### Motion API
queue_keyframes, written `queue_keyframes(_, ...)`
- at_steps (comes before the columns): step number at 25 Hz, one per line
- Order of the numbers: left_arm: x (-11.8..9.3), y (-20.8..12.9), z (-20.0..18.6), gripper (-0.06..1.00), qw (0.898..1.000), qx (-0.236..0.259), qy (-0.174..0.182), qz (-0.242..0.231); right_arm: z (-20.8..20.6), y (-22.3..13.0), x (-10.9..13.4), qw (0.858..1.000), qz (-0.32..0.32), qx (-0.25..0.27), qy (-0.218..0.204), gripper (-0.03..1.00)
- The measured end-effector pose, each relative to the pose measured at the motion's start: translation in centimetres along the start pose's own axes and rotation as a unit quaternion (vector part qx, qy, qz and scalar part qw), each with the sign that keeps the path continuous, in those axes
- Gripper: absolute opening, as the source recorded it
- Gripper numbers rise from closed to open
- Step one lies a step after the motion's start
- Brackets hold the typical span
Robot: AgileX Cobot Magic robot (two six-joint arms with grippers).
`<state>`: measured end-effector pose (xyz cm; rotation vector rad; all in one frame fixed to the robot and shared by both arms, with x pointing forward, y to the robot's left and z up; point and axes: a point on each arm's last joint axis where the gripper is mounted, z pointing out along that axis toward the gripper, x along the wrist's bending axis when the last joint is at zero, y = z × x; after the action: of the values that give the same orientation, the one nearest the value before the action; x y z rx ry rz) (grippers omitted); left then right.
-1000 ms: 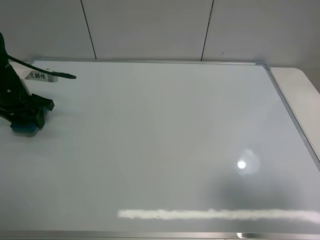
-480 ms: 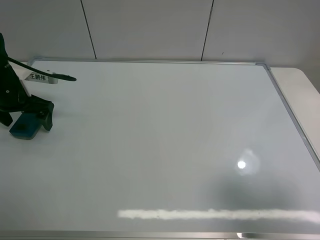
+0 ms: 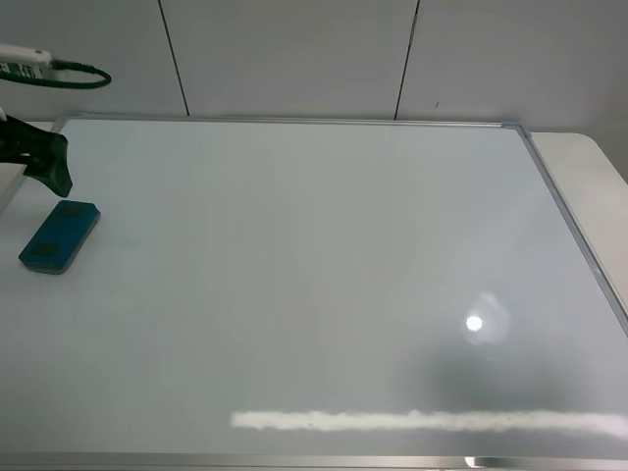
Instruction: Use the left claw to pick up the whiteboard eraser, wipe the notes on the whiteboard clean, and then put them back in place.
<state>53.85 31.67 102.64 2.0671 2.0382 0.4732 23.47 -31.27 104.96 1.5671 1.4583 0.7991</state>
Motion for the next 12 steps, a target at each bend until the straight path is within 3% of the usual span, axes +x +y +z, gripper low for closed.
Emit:
queue_keyframes(6, 0.2, -2.2, -8.6, 0.99, 0.995, -0.097, -0.011, -0.018, 0.0, 0.0, 0.0, 1.000, 0.000, 0.000, 0.000, 0.99)
queue_keyframes(12, 0.4, -6.2, -15.6, 0.99, 0.977, -0.212, -0.010, -0.027, 0.0, 0.0, 0.0, 1.000, 0.000, 0.000, 0.000, 0.99)
